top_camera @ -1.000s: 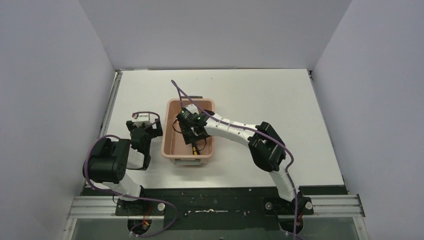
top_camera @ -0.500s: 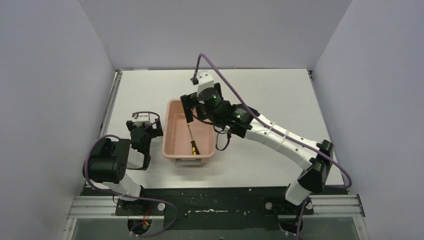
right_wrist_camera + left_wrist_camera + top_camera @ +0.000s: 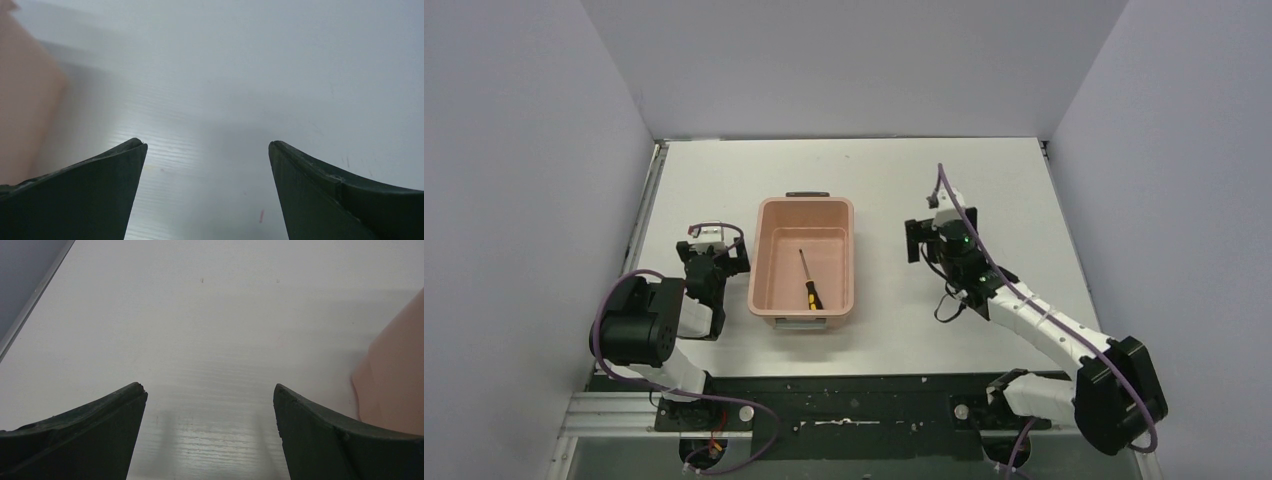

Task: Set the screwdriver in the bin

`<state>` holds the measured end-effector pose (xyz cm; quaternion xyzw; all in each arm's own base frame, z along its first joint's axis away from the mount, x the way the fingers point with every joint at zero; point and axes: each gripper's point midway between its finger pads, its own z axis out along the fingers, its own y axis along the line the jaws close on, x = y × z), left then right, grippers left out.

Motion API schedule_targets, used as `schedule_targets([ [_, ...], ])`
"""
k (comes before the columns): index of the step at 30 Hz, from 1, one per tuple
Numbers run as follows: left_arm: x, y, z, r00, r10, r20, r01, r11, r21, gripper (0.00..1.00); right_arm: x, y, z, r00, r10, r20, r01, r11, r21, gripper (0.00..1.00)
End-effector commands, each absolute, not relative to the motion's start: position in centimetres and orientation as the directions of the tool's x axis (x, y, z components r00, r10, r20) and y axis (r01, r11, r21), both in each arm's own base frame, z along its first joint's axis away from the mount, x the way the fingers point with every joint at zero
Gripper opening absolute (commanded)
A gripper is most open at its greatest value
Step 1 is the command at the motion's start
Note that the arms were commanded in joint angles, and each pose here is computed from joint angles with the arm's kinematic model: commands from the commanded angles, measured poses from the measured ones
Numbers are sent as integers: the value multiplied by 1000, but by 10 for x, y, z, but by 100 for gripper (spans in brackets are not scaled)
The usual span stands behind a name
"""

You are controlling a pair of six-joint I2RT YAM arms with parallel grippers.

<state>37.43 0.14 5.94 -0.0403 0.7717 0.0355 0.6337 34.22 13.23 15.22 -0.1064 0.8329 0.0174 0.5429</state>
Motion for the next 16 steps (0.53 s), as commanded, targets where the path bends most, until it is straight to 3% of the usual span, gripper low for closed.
schedule_targets([
  [1,381,1,74,-140,-15,-990,-100,995,-1,97,354,91,167,-183,-23,-983,-106,994,-3,100],
  [6,381,1,74,-141,-16,-990,-101,995,-2,97,341,55,129,-203,12,-979,12,1000,10,100],
  [16,380,1,74,-141,-16,-990,-101,995,-2,97,342,54,129,-203,2,-979,8,1000,1,100],
])
